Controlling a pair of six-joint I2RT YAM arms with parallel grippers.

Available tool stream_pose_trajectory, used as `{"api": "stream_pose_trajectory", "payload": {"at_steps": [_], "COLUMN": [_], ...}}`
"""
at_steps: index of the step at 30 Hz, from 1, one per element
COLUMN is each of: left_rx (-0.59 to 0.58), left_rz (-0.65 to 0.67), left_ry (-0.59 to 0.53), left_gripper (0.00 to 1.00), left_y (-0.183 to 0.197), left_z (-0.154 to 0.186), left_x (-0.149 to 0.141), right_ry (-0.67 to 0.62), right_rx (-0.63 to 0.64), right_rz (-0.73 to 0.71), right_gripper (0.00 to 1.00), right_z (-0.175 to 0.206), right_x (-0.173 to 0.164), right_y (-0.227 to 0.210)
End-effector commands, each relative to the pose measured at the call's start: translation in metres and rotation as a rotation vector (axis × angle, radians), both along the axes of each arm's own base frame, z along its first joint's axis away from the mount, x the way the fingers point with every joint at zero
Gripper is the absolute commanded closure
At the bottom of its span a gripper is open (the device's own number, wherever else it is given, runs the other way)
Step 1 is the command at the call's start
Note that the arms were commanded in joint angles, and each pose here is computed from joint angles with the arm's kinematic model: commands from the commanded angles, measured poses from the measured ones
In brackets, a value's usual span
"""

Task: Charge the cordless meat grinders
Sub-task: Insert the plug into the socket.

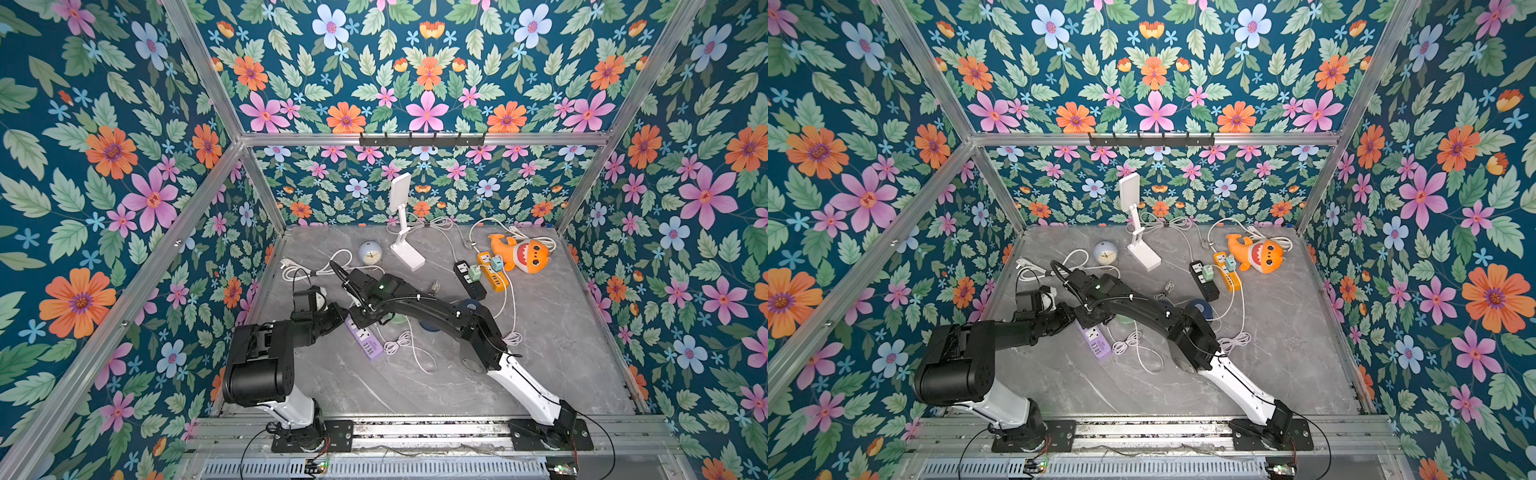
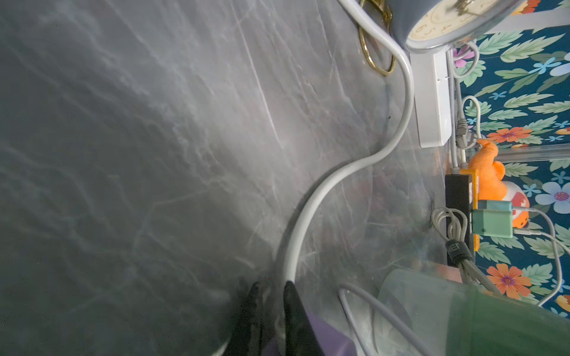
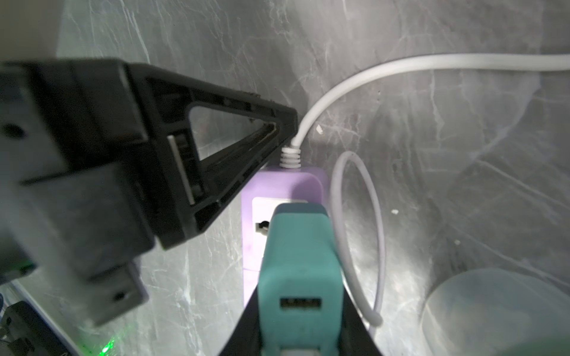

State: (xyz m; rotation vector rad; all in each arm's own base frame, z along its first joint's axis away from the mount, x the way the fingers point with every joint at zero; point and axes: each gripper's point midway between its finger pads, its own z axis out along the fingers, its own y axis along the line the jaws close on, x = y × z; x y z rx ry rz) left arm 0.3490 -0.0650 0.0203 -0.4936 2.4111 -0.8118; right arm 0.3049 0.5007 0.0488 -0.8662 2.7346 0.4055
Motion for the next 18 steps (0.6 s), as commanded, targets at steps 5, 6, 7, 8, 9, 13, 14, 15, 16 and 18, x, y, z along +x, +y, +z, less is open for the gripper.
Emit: {"api": "stream_pose_trajectory", "payload": {"at_steps": [5, 6, 7, 8, 9, 13, 14, 15, 16, 18], "left_rx": [-0.028, -0.027, -0.027, -0.028, -0.028, -0.026, -0.031, -0.034, -0.037, -0.043], "left_rz": [-0.049, -0.05, -0.05, -0.05, -0.054, -0.075, -0.08, -0.082, -0.084, -0.087], "left_ry": [0.162, 0.16, 0.164, 0.165, 0.167, 0.171, 0.172, 0.168, 0.163, 0.164], "left_gripper": [0.84, 0.84, 0.84, 0.85, 0.85, 0.86, 0.87, 0.87, 0.87, 0.88], "left_y": [-0.013, -0.013, -0.013, -0.014, -0.016, -0.027, -0.031, -0.034, -0.037, -0.042], "left_z": [-0.025, -0.025, -0.025, -0.026, -0.026, -0.028, -0.028, -0.028, -0.027, -0.028], "left_x": [-0.034, -0.033, -0.034, -0.034, -0.034, -0.036, -0.038, -0.04, -0.041, -0.048], "right_ry": [0.157, 0.157, 0.159, 0.16, 0.156, 0.118, 0.117, 0.115, 0.112, 0.107], "right_rx": [-0.346, -0.356, -0.369, -0.385, -0.397, -0.457, -0.456, -0.455, -0.445, -0.431], "right_rz": [0.015, 0.014, 0.017, 0.019, 0.021, 0.045, 0.047, 0.047, 0.046, 0.047], "right_gripper": [1.0, 1.0, 1.0, 1.0, 1.0, 1.0, 1.0, 1.0, 1.0, 1.0], "right_z": [-0.068, -0.07, -0.075, -0.079, -0.082, -0.081, -0.077, -0.075, -0.07, -0.06], "right_x": [-0.029, -0.029, -0.03, -0.031, -0.032, -0.039, -0.042, -0.043, -0.045, -0.048], "right_y": [-0.064, -0.065, -0.067, -0.069, -0.071, -0.079, -0.081, -0.083, -0.085, -0.088]}}
